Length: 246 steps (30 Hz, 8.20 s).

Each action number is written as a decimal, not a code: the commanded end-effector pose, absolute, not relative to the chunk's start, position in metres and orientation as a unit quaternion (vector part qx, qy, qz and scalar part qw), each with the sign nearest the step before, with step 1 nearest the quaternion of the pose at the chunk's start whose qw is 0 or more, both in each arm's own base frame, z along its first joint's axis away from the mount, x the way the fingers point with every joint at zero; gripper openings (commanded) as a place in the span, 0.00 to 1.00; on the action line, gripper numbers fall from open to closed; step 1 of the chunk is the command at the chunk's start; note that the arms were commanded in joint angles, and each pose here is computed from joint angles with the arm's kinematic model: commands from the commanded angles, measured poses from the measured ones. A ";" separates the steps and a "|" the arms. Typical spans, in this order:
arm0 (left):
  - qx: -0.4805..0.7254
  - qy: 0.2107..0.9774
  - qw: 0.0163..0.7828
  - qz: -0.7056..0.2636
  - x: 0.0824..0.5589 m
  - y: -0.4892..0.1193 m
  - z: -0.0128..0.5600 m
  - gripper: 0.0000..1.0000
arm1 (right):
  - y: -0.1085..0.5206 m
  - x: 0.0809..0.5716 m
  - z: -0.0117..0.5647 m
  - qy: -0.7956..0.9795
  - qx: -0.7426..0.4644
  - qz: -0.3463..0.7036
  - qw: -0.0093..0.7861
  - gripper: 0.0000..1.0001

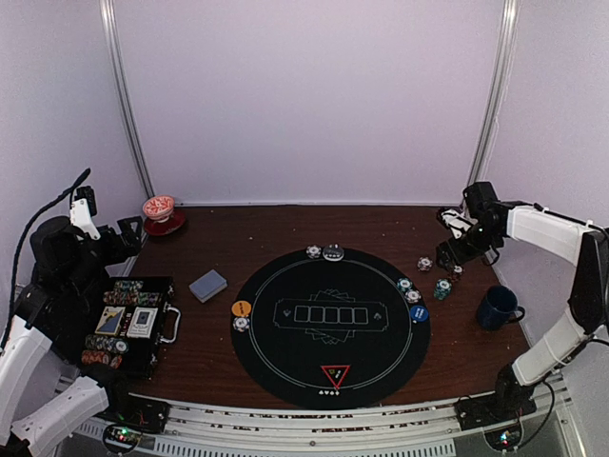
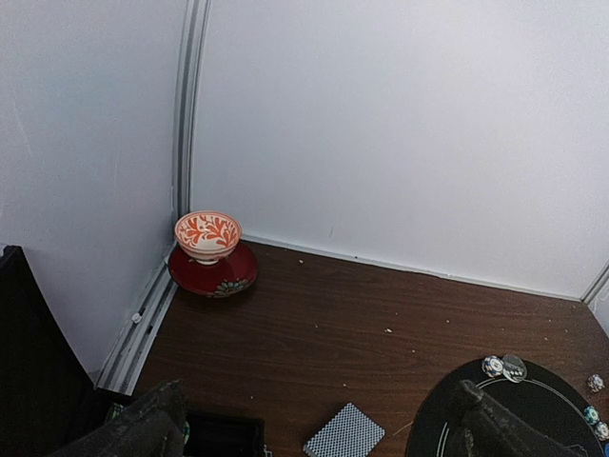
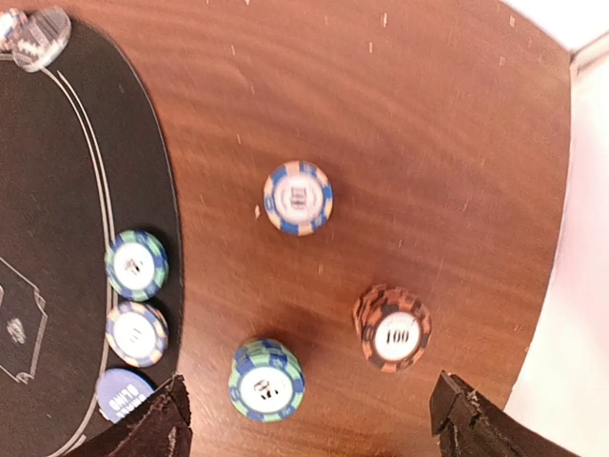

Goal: Distribute texas hold em gaming equipment
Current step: Pick up the pile of poker chips from the pile of poker chips, then place the poker chips pile in the big blind area, then pick up the pile of poker chips from the pile of poker chips.

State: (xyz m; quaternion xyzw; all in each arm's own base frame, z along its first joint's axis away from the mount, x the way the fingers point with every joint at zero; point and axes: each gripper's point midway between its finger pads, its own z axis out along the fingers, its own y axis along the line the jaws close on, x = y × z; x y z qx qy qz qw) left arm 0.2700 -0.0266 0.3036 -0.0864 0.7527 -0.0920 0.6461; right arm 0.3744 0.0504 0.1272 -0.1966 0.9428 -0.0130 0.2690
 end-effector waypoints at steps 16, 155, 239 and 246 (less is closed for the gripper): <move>-0.093 0.734 0.666 -0.095 0.270 -0.023 0.316 0.98 | 0.045 0.348 0.066 0.959 -0.224 0.001 0.176 0.80; -0.107 0.734 0.665 -0.090 0.273 -0.015 0.315 0.98 | 0.556 0.229 0.036 0.758 -0.594 0.045 0.266 0.32; -0.109 0.731 0.668 -0.088 0.271 -0.014 0.316 0.98 | 0.054 0.357 0.050 0.963 -0.205 -0.039 0.173 0.73; -0.109 0.731 0.667 -0.088 0.271 -0.013 0.316 0.98 | 0.051 0.352 0.039 0.966 -0.208 -0.034 0.152 0.68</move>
